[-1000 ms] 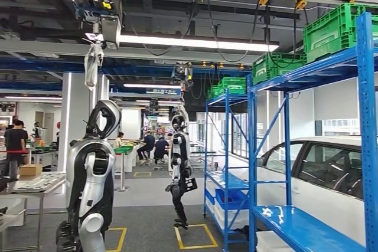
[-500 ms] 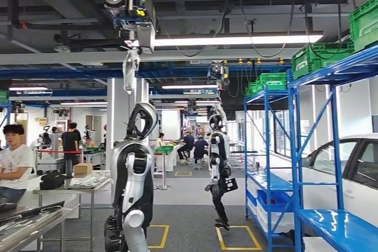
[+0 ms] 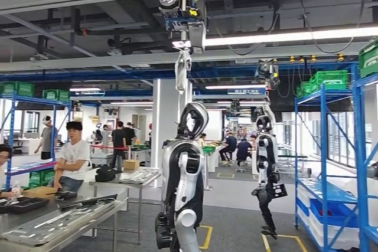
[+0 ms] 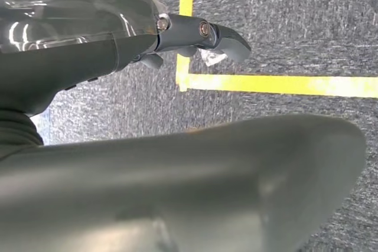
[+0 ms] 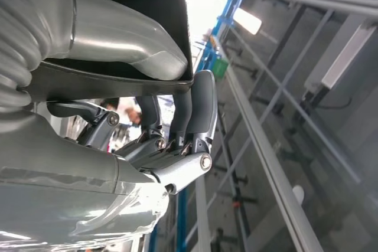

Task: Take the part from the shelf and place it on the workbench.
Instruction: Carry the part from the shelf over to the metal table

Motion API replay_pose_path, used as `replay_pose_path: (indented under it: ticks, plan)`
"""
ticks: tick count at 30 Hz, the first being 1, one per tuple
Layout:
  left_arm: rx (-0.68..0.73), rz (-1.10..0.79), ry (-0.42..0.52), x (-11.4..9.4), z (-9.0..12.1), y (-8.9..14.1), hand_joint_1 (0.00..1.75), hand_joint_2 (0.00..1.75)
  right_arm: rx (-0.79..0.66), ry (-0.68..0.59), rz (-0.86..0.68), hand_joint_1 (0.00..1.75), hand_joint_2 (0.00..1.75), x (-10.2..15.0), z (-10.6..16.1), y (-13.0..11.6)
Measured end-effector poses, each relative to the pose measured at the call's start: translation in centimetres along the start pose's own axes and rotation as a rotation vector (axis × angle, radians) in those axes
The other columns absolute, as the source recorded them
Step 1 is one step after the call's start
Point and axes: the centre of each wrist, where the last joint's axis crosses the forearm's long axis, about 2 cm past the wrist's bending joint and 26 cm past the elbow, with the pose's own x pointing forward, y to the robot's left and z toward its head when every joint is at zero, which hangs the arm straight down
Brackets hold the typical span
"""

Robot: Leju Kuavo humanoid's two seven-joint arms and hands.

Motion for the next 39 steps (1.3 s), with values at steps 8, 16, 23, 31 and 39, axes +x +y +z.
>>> replay_pose_path:
  ticks: [8, 16, 23, 31, 39]
  plan:
    - [-0.018, 0.012, -0.012, 0.0, 0.1, -0.6, 0.00, 1.75, 0.003, 0.003, 0.003, 1.75, 1.75, 0.1, -0.2, 0.0]
    - [-0.020, 0.021, -0.019, 0.4, 0.0, -0.8, 0.00, 1.75, 0.001, 0.009, 0.000, 1.75, 1.75, 0.1, 0.0, 0.0]
    - [-0.022, 0.026, -0.011, 0.2, 0.1, -1.0, 0.00, 1.75, 0.003, 0.011, -0.004, 1.75, 1.75, 0.1, -0.1, 0.1]
    - [-0.025, 0.030, -0.013, 0.4, 0.1, -1.2, 0.00, 1.75, -0.003, 0.022, -0.017, 1.75, 1.75, -0.1, 0.3, 0.2]
    - [-0.032, 0.030, -0.011, 0.2, 0.2, -1.5, 0.00, 1.75, -0.003, 0.015, -0.033, 1.75, 1.75, -0.1, 0.0, 0.4]
